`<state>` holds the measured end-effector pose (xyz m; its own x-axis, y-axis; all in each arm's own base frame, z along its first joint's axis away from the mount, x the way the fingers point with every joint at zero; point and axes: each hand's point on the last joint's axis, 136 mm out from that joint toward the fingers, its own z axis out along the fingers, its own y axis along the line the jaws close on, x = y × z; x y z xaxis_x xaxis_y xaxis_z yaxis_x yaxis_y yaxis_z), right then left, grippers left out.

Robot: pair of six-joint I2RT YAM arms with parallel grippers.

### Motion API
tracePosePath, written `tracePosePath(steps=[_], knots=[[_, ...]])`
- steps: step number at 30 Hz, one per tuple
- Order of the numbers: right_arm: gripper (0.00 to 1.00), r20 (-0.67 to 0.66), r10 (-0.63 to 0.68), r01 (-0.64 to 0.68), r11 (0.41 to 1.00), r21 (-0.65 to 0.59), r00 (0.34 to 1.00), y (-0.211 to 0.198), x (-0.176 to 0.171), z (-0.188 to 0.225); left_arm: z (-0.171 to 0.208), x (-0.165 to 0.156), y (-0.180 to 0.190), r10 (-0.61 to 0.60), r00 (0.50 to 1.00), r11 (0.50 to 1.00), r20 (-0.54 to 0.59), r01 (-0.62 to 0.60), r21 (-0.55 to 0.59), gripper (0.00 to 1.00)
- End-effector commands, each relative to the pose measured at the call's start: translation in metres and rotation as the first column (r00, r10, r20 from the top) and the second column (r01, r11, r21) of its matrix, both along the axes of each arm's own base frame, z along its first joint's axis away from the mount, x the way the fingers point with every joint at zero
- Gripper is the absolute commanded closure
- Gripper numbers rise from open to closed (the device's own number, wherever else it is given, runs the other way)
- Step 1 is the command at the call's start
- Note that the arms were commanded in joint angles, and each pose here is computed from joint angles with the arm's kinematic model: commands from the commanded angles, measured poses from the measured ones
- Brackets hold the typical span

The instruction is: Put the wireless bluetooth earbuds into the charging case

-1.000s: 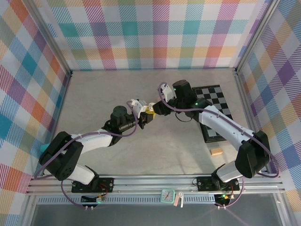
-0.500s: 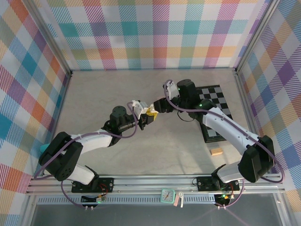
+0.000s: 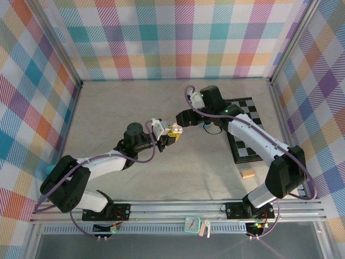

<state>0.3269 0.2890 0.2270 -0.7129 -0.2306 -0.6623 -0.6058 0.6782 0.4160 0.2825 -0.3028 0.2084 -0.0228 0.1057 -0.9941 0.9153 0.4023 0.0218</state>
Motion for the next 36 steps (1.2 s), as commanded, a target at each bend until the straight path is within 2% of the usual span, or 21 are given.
tracePosePath(steps=[1,12,18,20,22,26,29,36], knots=[[0.36,-0.02,0.113,-0.114,0.993,-0.014,0.993,0.001,-0.025,0.001,0.018,0.002,0.003,0.03,0.998,0.999,0.062,-0.029,-0.022,0.86],[0.36,0.153,0.139,-0.138,0.99,-0.02,0.978,-0.009,-0.03,0.03,0.021,0.009,0.004,0.038,0.999,0.998,0.02,-0.037,-0.052,0.86],[0.35,0.242,0.188,-0.192,0.981,-0.005,0.952,-0.006,-0.034,0.041,0.023,0.0,0.002,-0.023,0.999,0.998,0.027,0.024,-0.06,0.86],[0.32,0.3,0.273,-0.285,0.959,-0.006,0.914,-0.002,-0.045,0.043,0.025,-0.007,0.0,-0.077,0.997,0.995,0.027,0.078,-0.067,0.86],[0.3,0.376,0.397,-0.419,0.908,-0.026,0.837,0.002,-0.065,0.039,0.03,-0.017,-0.002,-0.149,0.989,0.986,0.022,0.15,-0.079,0.86],[0.3,0.466,0.522,-0.542,0.834,-0.103,0.715,-0.001,-0.088,0.035,0.037,-0.038,-0.008,-0.292,0.957,0.954,-0.004,0.291,-0.074,0.86],[0.33,0.474,0.562,-0.578,0.806,-0.129,0.678,-0.002,-0.094,0.033,0.041,-0.047,-0.009,-0.349,0.937,0.935,-0.014,0.347,-0.072,0.86],[0.54,0.413,0.585,-0.593,0.796,-0.123,0.698,0.002,-0.09,0.023,0.047,-0.052,-0.011,-0.383,0.923,0.921,-0.019,0.381,-0.084,0.86]])
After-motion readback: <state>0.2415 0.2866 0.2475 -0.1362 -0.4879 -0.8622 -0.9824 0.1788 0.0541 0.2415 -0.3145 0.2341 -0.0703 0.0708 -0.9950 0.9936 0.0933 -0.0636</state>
